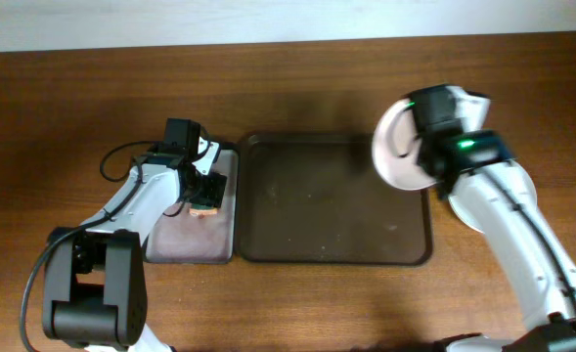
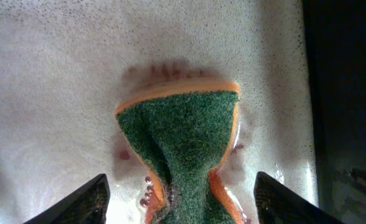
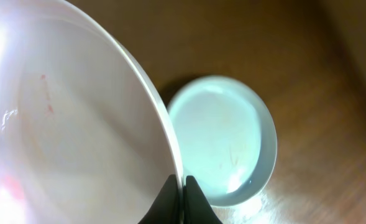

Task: Clean dirty plates on tray and stack at the side

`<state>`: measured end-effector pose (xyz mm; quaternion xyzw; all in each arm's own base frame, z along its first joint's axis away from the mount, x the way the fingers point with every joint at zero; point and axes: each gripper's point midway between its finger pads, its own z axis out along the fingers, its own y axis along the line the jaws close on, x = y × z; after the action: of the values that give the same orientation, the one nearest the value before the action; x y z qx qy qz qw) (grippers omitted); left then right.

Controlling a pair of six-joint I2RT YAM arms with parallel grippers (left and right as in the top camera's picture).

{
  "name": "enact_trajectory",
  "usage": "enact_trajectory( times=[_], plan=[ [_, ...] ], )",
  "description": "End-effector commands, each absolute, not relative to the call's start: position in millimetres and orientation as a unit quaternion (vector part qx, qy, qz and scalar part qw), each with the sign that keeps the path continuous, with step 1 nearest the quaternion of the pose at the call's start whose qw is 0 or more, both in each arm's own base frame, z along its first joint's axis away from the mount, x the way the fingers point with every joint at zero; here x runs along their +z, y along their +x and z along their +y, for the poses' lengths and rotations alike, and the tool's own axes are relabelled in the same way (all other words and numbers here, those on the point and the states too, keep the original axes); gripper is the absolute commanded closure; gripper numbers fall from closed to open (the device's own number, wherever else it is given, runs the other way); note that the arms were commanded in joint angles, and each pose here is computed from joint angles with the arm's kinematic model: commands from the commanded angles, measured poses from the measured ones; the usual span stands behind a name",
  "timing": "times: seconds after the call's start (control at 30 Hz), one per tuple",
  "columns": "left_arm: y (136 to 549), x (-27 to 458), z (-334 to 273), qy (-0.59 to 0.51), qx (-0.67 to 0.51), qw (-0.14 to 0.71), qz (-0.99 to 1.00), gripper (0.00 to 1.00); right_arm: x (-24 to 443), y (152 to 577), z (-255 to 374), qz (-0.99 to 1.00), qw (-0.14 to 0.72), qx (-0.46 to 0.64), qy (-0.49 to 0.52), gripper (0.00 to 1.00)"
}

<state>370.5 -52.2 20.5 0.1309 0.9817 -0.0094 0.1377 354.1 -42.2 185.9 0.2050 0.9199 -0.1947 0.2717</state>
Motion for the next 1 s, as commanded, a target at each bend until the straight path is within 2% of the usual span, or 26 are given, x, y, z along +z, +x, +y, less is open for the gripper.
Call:
enact_trajectory(
  times=[0.0, 0.2, 0.47, 0.5, 0.53, 0.63, 0.73, 0.83, 0.9, 0.97],
  plan=[
    [373.8, 33.2, -53.8, 0.11, -0.019, 0.155, 0.982, 0.25, 173.0, 344.7, -70.9, 0.925, 0.226, -0.078, 0.294, 0.96],
    [383.7, 87.5, -55.3, 0.082, -0.027, 0.223, 0.971, 0.2, 140.8, 309.0, -144.3, 0.894, 0.148, -0.043, 0.421, 0.96],
    [359.3, 82.4, -52.0, 0.026, -0.035, 0.175, 0.984, 0.18, 96.6, 282.8, -183.0, 0.871, 0.071, -0.05, 0.483, 0.96],
    [358.9, 82.3, -52.0, 0.021, -0.036, 0.174, 0.984, 0.18, 94.4, 282.6, -183.1, 0.872, 0.068, -0.05, 0.483, 0.92],
    [359.2, 82.3, -50.4, 0.009, -0.037, 0.174, 0.984, 0.18, 94.5, 282.7, -183.1, 0.872, 0.068, -0.05, 0.483, 0.77],
    [359.6, 82.3, -44.1, -0.012, -0.045, 0.172, 0.984, 0.18, 94.2, 281.2, -181.1, 0.872, 0.063, -0.047, 0.483, 0.61],
    [359.4, 82.7, -42.8, -0.02, -0.063, 0.17, 0.983, 0.18, 93.2, 287.5, -165.6, 0.882, 0.06, -0.001, 0.467, 0.54],
    [360.2, 84.8, -38.4, -0.031, -0.077, 0.171, 0.982, 0.18, 98.7, 312.0, -129.2, 0.913, 0.08, 0.113, 0.383, 0.49],
    [360.9, 85.5, -33.8, -0.042, -0.077, 0.172, 0.981, 0.11, 109.5, 332.2, -92.1, 0.932, 0.108, 0.196, 0.284, 0.41],
    [360.9, 85.4, -32.3, -0.044, -0.076, 0.172, 0.981, 0.05, 110.4, 337.0, -68.6, 0.946, 0.105, 0.204, 0.231, 0.36]
  ],
)
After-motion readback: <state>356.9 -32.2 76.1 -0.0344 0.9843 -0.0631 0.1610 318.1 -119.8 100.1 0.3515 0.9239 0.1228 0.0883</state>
